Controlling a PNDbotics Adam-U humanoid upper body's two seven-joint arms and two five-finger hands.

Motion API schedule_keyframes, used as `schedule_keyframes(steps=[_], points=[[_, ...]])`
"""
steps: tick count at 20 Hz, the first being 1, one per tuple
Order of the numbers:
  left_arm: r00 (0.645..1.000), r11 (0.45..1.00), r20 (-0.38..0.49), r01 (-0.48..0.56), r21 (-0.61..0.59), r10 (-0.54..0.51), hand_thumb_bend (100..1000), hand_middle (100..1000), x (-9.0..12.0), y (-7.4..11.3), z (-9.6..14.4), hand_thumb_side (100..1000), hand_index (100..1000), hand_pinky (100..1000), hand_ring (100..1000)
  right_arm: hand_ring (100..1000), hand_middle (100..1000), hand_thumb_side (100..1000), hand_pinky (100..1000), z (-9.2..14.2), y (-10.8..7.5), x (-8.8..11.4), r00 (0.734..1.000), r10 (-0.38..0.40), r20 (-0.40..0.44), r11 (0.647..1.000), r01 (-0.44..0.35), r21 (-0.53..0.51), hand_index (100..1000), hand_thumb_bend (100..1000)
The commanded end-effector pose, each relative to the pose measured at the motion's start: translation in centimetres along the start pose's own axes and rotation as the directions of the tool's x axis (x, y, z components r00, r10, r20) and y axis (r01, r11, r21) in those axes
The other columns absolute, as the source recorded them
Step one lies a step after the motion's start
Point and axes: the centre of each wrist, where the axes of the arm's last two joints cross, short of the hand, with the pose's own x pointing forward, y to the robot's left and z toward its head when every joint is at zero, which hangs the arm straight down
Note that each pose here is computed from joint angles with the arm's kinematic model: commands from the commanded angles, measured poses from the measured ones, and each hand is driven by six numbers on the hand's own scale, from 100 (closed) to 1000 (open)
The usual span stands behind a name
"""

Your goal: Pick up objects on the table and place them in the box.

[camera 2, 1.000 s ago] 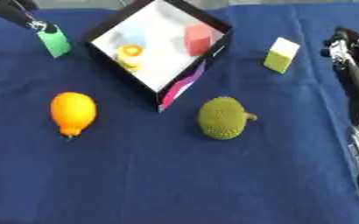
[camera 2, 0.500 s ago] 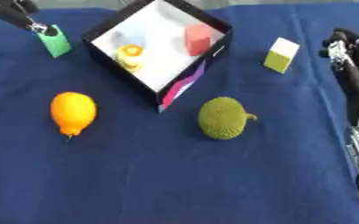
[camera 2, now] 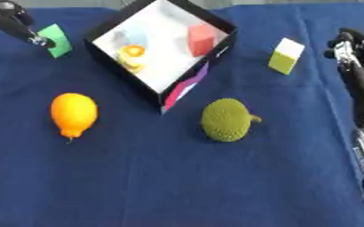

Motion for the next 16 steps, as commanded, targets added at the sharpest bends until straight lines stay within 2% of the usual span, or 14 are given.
schedule_keyframes(steps=[1,7,11,16], points=[[0.999,0.998,-0.001,-0.033,0.049,0.033,547,817,-0.25,1.07,0.37,363,833,880,911,761,714,700,980,-0.47,-0.08,1.00,0.999,0.001,0.037,1.000,-0.002,0.009,859,100],[0.999,0.997,-0.012,-0.035,0.061,0.036,513,811,0.07,0.34,0.03,327,813,875,907,762,714,700,980,-0.57,0.20,1.14,0.999,-0.004,0.041,1.000,0.003,0.021,860,100],[0.999,0.998,-0.033,-0.014,0.055,0.015,427,798,0.22,0.35,-0.02,203,765,869,899,762,715,702,981,-0.58,0.18,1.13,0.999,-0.004,0.041,1.000,0.003,0.020,860,100],[0.998,0.998,-0.055,-0.006,0.059,0.009,347,784,0.35,0.25,-0.06,149,726,861,886,762,715,704,981,-0.60,0.18,1.16,0.999,-0.006,0.042,1.000,0.005,0.021,860,100]])
